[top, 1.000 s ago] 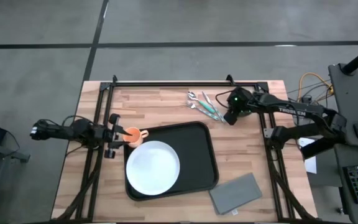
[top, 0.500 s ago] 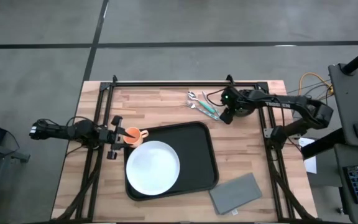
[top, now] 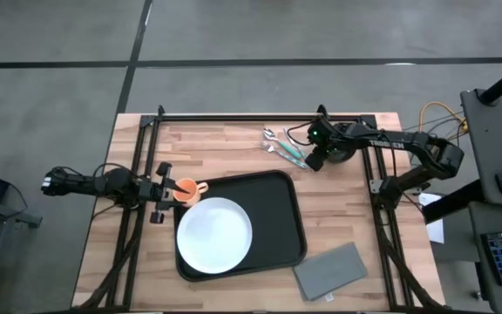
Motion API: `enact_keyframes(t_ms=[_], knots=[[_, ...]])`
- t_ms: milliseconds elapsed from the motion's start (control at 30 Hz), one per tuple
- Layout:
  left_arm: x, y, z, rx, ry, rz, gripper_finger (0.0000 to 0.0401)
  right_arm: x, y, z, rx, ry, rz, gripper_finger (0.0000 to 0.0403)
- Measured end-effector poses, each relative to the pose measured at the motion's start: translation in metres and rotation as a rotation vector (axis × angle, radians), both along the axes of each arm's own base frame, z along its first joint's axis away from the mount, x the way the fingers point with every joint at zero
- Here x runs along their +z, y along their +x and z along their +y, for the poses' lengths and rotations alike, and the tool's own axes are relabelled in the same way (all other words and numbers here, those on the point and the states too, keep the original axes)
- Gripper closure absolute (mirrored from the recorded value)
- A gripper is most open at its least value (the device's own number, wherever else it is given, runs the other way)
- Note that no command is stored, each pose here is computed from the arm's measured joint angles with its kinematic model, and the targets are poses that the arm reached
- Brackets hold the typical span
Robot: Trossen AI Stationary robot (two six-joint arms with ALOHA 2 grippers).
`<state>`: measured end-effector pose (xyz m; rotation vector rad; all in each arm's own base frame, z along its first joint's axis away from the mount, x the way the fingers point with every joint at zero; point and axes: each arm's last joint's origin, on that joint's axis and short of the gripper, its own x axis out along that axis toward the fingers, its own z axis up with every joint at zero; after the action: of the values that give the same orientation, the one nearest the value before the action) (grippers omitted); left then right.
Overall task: Set up tray
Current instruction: Put the black bowl on the white plate
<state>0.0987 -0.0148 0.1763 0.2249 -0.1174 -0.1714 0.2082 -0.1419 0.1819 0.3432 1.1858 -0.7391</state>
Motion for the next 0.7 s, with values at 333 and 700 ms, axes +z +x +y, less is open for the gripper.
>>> enact_keyframes(t_ms=[333,700], knots=[[0.000,0.000,0.000,0.000,0.000,0.000,0.0285,-0.002,-0.003,0.002,0.034,0.010,0.038,0.0388],[0.000,0.000,0.000,0.000,0.001,0.007,0.0285,0.011,0.003,0.001,0.042,-0.051,0.069,0.0394]])
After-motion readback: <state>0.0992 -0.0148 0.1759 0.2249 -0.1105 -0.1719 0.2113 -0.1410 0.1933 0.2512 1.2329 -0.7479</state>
